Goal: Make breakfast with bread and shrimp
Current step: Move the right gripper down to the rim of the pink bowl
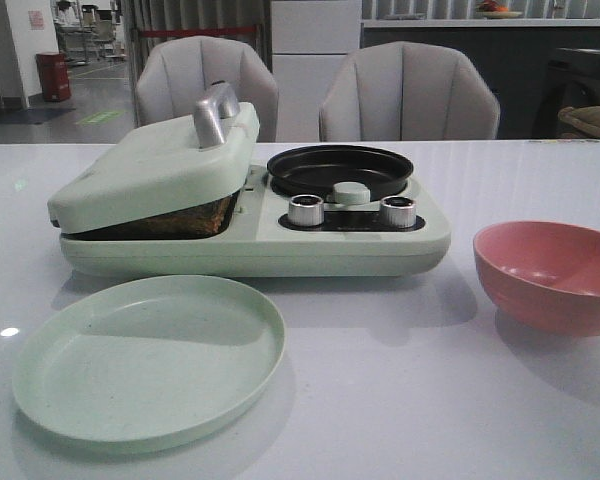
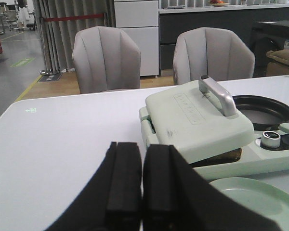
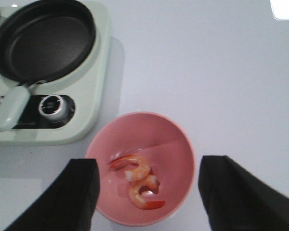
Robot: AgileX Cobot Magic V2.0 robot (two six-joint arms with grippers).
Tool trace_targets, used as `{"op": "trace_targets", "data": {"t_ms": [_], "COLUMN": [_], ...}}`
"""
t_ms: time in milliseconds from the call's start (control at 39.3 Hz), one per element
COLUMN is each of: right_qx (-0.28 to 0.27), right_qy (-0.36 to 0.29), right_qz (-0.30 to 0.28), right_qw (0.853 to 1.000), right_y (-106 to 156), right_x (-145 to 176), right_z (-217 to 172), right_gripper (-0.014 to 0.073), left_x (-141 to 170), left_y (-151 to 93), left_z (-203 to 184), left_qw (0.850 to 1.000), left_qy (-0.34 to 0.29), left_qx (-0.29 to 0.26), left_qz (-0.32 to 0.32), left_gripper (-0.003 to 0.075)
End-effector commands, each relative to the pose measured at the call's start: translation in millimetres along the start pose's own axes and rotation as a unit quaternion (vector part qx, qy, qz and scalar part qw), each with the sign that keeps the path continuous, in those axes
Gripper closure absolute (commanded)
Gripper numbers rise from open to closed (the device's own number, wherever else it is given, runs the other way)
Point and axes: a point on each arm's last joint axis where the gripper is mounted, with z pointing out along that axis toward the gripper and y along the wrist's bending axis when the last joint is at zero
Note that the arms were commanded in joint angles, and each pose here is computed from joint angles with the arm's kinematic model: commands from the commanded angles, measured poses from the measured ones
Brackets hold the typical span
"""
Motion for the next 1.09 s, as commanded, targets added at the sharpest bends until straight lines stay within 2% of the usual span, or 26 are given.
{"op": "trace_targets", "data": {"t_ms": [0, 229, 432, 788, 915, 1067], "right_qx": [0.007, -0.004, -0.011, 0.006, 0.008, 0.009], "right_qy": [-0.027, 0.048, 0.09, 0.133, 0.152, 0.166], "right_qz": [0.016, 0.048, 0.011, 0.013, 0.017, 0.02], "right_qw": [0.999, 0.998, 0.996, 0.991, 0.988, 0.986], "right_y": [-10.6, -37.6, -47.2, -61.2, -64.6, -67.2], "right_x": [-18.8, -17.0, -12.5, 6.6, 14.6, 20.3], "right_z": [7.4, 52.6, 84.1, 135.4, 147.7, 158.1], "right_gripper": [0.0055, 0.0055, 0.0055, 0.0055, 0.0111, 0.0299], "left_x": [-15.5, -15.5, -15.4, -15.4, -15.4, -15.4], "left_y": [-0.3, -0.3, -0.3, -0.3, -0.3, -0.3], "left_z": [-3.1, -3.1, -3.1, -3.1, -3.1, -3.1], "left_qw": [0.999, 0.999, 0.999, 0.999, 0.999, 0.999], "left_qy": [-0.053, -0.053, -0.052, -0.052, -0.052, -0.052], "left_qx": [0.005, 0.005, 0.005, 0.005, 0.005, 0.005], "left_qz": [-0.006, -0.006, -0.006, -0.006, -0.009, -0.006], "left_gripper": [0.0606, 0.0606, 0.0606, 0.0606, 0.0606, 0.0606]}}
